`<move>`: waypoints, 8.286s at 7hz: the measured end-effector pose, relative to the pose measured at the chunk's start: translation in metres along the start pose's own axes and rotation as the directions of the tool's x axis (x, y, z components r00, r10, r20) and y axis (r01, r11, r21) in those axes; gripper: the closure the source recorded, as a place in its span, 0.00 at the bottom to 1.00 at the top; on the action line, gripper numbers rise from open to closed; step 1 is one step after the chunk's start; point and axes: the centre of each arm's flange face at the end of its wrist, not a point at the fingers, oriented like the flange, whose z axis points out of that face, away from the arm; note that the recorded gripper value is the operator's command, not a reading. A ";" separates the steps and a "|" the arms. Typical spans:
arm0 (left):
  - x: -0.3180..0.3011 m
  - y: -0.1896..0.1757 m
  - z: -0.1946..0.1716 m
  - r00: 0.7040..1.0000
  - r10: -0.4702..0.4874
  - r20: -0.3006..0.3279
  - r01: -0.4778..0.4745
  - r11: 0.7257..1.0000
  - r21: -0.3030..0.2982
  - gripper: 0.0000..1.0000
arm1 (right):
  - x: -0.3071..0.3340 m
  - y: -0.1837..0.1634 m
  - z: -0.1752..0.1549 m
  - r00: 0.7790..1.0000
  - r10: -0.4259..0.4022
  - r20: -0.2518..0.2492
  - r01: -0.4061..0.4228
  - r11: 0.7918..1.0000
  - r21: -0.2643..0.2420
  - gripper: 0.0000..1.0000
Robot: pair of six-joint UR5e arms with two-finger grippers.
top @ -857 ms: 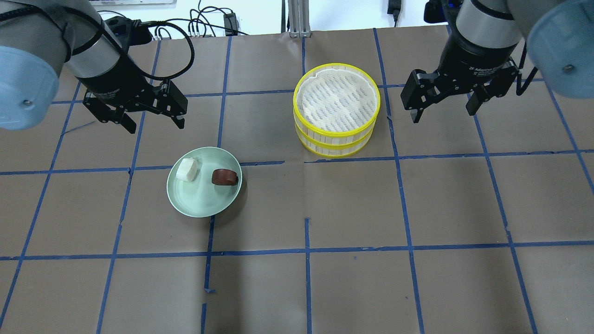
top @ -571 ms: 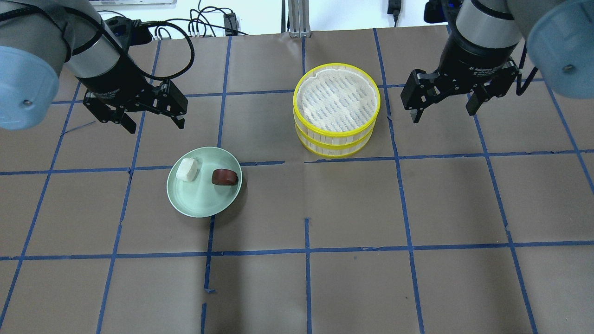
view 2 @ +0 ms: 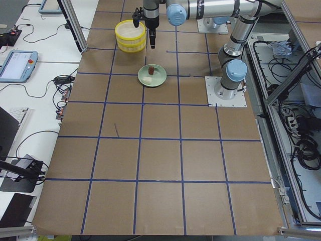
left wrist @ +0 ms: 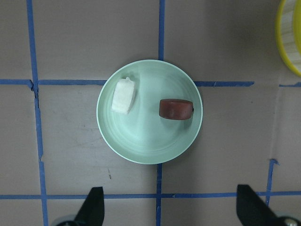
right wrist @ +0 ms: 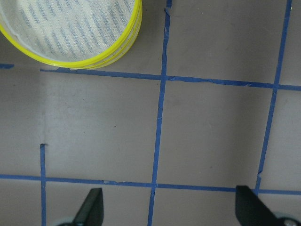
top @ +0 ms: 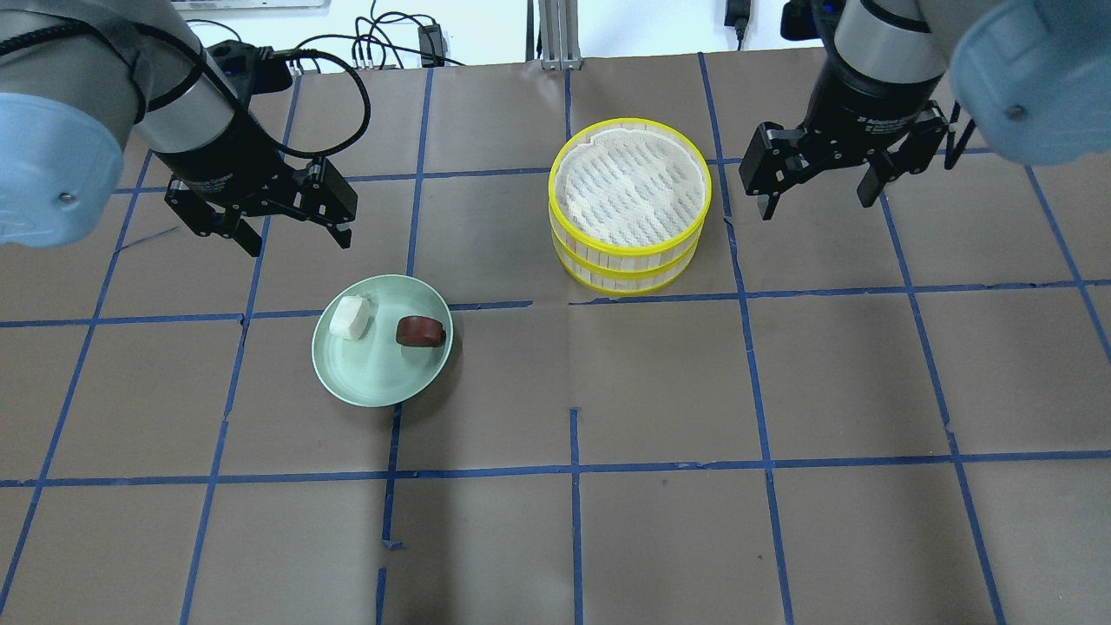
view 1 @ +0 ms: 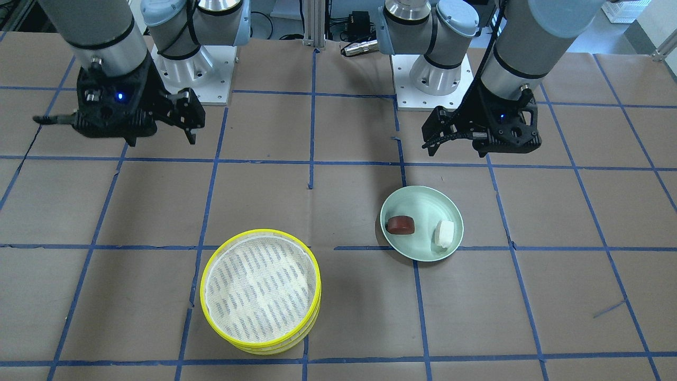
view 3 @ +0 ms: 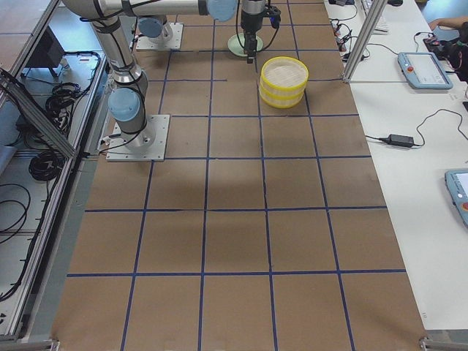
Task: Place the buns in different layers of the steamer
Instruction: 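Lower the left gripper onto the white bun while the right grips the top tier, then lift the white bun with the left gripper while the right lifts the top tier, then carry the white bun into the lower steamer tier and release it, then move the left gripper to the brown bun while the right gripper restacks the top tier, then grasp the brown bun on the plate with the left gripper and lift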
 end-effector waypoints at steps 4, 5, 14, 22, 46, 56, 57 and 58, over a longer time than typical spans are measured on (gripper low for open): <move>-0.008 -0.014 0.130 1.000 0.031 0.002 -0.031 0.999 -0.010 0.00 | -0.010 -0.129 0.102 1.000 0.005 0.017 -0.006 0.999 0.048 0.01; -0.015 -0.025 0.158 0.996 0.081 0.028 -0.081 0.997 -0.017 0.00 | -0.018 -0.138 0.122 1.000 -0.007 0.015 0.007 0.999 0.047 0.04; -0.063 -0.061 0.234 0.987 0.157 0.041 -0.155 0.986 -0.057 1.00 | -0.024 -0.144 0.193 1.000 -0.026 0.006 0.026 0.999 0.044 0.91; 0.055 -0.080 0.125 0.999 -0.029 -0.029 0.032 0.993 0.113 0.99 | 0.179 -0.136 0.131 0.999 -0.031 -0.008 0.031 0.998 0.051 0.92; 0.050 -0.067 0.217 0.996 0.074 0.046 -0.077 0.995 0.067 0.00 | 0.009 -0.123 0.128 0.979 0.201 -0.035 -0.199 0.978 0.056 0.88; 0.026 -0.048 0.239 0.998 -0.011 0.059 0.011 1.000 0.013 0.78 | -0.042 -0.121 0.177 0.974 0.223 -0.043 -0.220 0.974 0.052 0.85; 0.026 -0.050 0.237 0.998 -0.013 0.054 0.012 1.000 0.017 0.87 | -0.041 -0.121 0.177 0.974 0.220 -0.049 -0.217 0.975 0.053 0.85; 0.027 -0.051 0.234 0.999 -0.015 0.051 0.014 1.000 0.026 0.90 | -0.039 -0.121 0.177 0.975 0.216 -0.059 -0.213 0.976 0.053 0.85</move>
